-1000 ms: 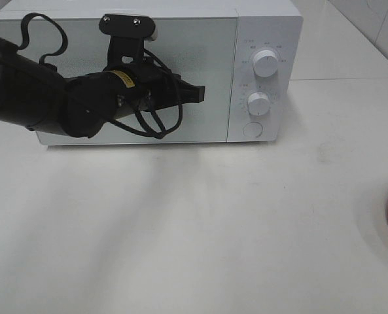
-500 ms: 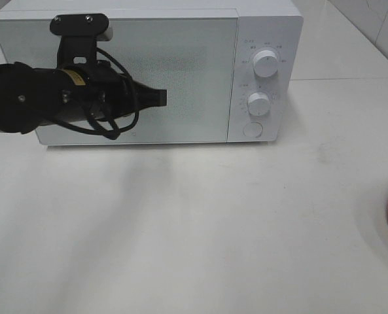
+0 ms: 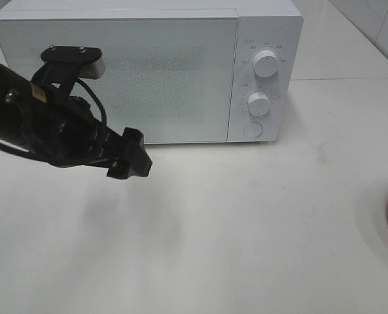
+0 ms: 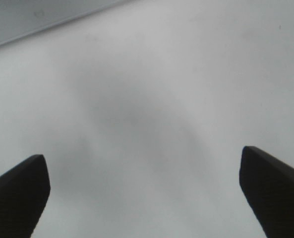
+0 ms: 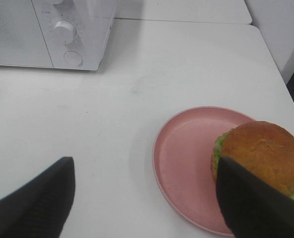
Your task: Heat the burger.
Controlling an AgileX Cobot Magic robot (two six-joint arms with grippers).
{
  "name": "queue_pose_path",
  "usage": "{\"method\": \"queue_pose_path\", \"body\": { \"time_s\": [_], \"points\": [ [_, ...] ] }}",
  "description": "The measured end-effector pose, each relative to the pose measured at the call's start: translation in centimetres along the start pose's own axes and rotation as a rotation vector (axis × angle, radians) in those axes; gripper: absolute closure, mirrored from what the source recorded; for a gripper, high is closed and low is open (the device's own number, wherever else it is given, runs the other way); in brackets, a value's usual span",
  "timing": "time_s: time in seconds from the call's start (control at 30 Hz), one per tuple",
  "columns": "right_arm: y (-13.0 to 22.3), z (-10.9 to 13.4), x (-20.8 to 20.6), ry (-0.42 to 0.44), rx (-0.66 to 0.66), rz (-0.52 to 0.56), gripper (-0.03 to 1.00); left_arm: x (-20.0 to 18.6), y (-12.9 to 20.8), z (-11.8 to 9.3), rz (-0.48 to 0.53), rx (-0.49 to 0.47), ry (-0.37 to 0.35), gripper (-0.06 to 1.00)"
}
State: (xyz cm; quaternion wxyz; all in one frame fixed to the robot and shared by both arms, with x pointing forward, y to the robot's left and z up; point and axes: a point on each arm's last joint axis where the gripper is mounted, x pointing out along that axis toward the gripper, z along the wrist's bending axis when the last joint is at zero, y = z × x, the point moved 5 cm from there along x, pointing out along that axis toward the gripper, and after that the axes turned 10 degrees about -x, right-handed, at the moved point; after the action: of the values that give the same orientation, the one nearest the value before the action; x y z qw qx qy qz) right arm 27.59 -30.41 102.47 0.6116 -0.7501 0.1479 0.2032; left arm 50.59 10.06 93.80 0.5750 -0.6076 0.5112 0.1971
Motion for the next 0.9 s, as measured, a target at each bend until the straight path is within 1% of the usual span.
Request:
{"method": "queue_pose_path", "body": {
  "time_s": [0.03, 0.07, 0.13, 0.17, 0.23, 0.27, 0.33, 0.37, 0.4, 0.43, 0.47, 0.5, 0.53, 0.57, 0.6, 0.63, 0.67, 0.7, 0.73, 0.77, 0.8, 0.83, 0.87, 0.9],
  "points": [
    [0.0, 0.0, 0.0, 0.000, 0.000, 0.000, 0.21, -0.8, 0.7, 0.1, 0.050, 0.038, -0.015, -0.04],
    [0.0, 0.0, 0.0, 0.000, 0.000, 0.000, 0.21, -0.8, 0.7, 0.1, 0.050, 0.038, -0.015, -0.04],
    [0.0, 0.0, 0.0, 0.000, 0.000, 0.000, 0.21, -2.0, 1.5, 0.4, 0.106, 0.080, -0.035, -0.04],
    [0.0, 0.0, 0.0, 0.000, 0.000, 0.000, 0.21, -2.0, 1.5, 0.4, 0.106, 0.080, -0.035, -0.04],
    [0.0, 0.0, 0.0, 0.000, 0.000, 0.000, 0.21, -3.3, 2.3, 0.7, 0.158, 0.094, -0.054, -0.04],
    [0.0, 0.0, 0.0, 0.000, 0.000, 0.000, 0.21, -3.3, 2.3, 0.7, 0.158, 0.094, -0.054, -0.04],
    [0.0, 0.0, 0.0, 0.000, 0.000, 0.000, 0.21, -4.7, 2.6, 1.8, 0.196, 0.050, -0.075, -0.04],
    [0.0, 0.0, 0.0, 0.000, 0.000, 0.000, 0.21, -4.7, 2.6, 1.8, 0.196, 0.050, -0.075, -0.04],
    [0.0, 0.0, 0.0, 0.000, 0.000, 0.000, 0.21, -5.6, 2.6, 3.0, 0.205, 0.001, -0.097, -0.04],
    [0.0, 0.0, 0.0, 0.000, 0.000, 0.000, 0.21, -5.6, 2.6, 3.0, 0.205, 0.001, -0.097, -0.04],
    [0.0, 0.0, 0.0, 0.000, 0.000, 0.000, 0.21, -6.0, 2.6, 3.6, 0.209, -0.021, -0.107, -0.04],
    [0.0, 0.0, 0.0, 0.000, 0.000, 0.000, 0.21, -7.1, 2.6, 5.3, 0.214, -0.080, -0.135, -0.04],
    [0.0, 0.0, 0.0, 0.000, 0.000, 0.000, 0.21, -7.1, 2.6, 5.3, 0.214, -0.080, -0.135, -0.04],
    [0.0, 0.0, 0.0, 0.000, 0.000, 0.000, 0.21, -8.2, 2.6, 6.9, 0.213, -0.141, -0.162, -0.04],
    [0.0, 0.0, 0.0, 0.000, 0.000, 0.000, 0.21, -8.9, 2.7, 7.5, 0.211, -0.164, -0.171, -0.04],
    [0.0, 0.0, 0.0, 0.000, 0.000, 0.000, 0.21, -8.9, 2.7, 7.5, 0.211, -0.164, -0.171, -0.04],
    [0.0, 0.0, 0.0, 0.000, 0.000, 0.000, 0.21, -10.2, 2.9, 8.8, 0.204, -0.216, -0.193, -0.04],
    [0.0, 0.0, 0.0, 0.000, 0.000, 0.000, 0.21, -10.7, 3.0, 9.2, 0.200, -0.236, -0.201, -0.04],
    [0.0, 0.0, 0.0, 0.000, 0.000, 0.000, 0.21, -10.7, 3.0, 9.2, 0.200, -0.236, -0.201, -0.04],
    [0.0, 0.0, 0.0, 0.000, 0.000, 0.000, 0.21, -11.9, 3.3, 10.0, 0.192, -0.280, -0.217, -0.04],
    [0.0, 0.0, 0.0, 0.000, 0.000, 0.000, 0.21, -11.9, 3.3, 10.0, 0.192, -0.280, -0.217, -0.04],
    [0.0, 0.0, 0.0, 0.000, 0.000, 0.000, 0.21, -12.5, 3.5, 10.5, 0.191, -0.305, -0.226, -0.04],
    [0.0, 0.0, 0.0, 0.000, 0.000, 0.000, 0.21, -13.8, 4.1, 11.1, 0.190, -0.353, -0.242, -0.04],
    [0.0, 0.0, 0.0, 0.000, 0.000, 0.000, 0.21, -14.4, 4.3, 11.3, 0.189, -0.374, -0.250, -0.04]
  ]
}}
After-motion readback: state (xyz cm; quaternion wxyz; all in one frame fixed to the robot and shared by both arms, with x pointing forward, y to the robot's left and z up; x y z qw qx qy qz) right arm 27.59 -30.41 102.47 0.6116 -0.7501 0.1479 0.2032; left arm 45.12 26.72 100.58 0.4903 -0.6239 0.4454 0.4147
